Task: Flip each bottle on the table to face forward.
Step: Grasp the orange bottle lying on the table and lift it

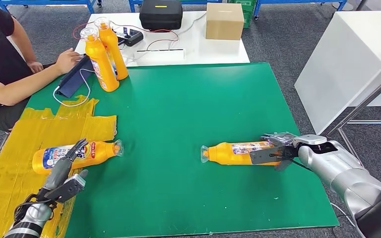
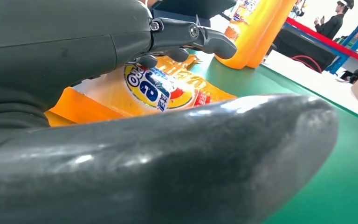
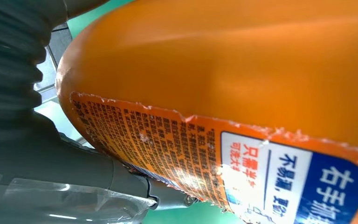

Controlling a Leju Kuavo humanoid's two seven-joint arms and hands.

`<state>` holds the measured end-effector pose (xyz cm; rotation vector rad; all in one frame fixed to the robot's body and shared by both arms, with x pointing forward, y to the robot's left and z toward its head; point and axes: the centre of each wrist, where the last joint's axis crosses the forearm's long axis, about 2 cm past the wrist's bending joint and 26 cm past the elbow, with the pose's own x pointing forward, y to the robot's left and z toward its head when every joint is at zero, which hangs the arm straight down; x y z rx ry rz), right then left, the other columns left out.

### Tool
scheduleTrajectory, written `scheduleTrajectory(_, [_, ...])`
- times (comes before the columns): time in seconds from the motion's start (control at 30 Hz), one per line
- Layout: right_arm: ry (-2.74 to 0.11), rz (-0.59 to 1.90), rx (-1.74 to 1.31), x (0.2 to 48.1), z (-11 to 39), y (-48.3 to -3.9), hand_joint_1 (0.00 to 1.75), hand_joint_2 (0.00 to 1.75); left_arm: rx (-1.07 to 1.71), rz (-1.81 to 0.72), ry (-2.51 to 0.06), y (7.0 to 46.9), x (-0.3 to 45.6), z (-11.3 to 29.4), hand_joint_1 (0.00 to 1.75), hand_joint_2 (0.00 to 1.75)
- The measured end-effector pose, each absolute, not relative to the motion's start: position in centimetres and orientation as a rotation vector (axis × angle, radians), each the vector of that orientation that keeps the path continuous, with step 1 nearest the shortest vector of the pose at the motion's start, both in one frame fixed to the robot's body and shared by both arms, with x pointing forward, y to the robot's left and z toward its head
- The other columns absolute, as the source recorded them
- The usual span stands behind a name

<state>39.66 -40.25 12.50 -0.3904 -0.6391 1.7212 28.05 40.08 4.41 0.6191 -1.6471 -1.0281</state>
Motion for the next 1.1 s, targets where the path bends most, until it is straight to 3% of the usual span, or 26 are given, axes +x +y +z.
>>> scheduleTrajectory(0.4, [-0.638, 1.714, -0.405, 39.5, 12.4, -40.5, 1.75, 1.75, 0.477, -0.838, -1.726, 39.0, 28.5, 4.8, 0.00, 0.00])
scheduleTrajectory(0.87, [-0.802, 1.589, -0.435, 40.4, 11.2, -36.2, 1.75, 1.75, -0.299, -0.305, -1.963, 35.6, 29.2, 8.8, 0.00, 0.00])
scheduleTrajectory(1.1, [-0.837, 1.549, -0.407, 40.6, 11.0, -34.6, 1.75, 1.75, -0.360, -0.245, -1.997, 35.0, 28.6, 9.4, 0.00, 0.00])
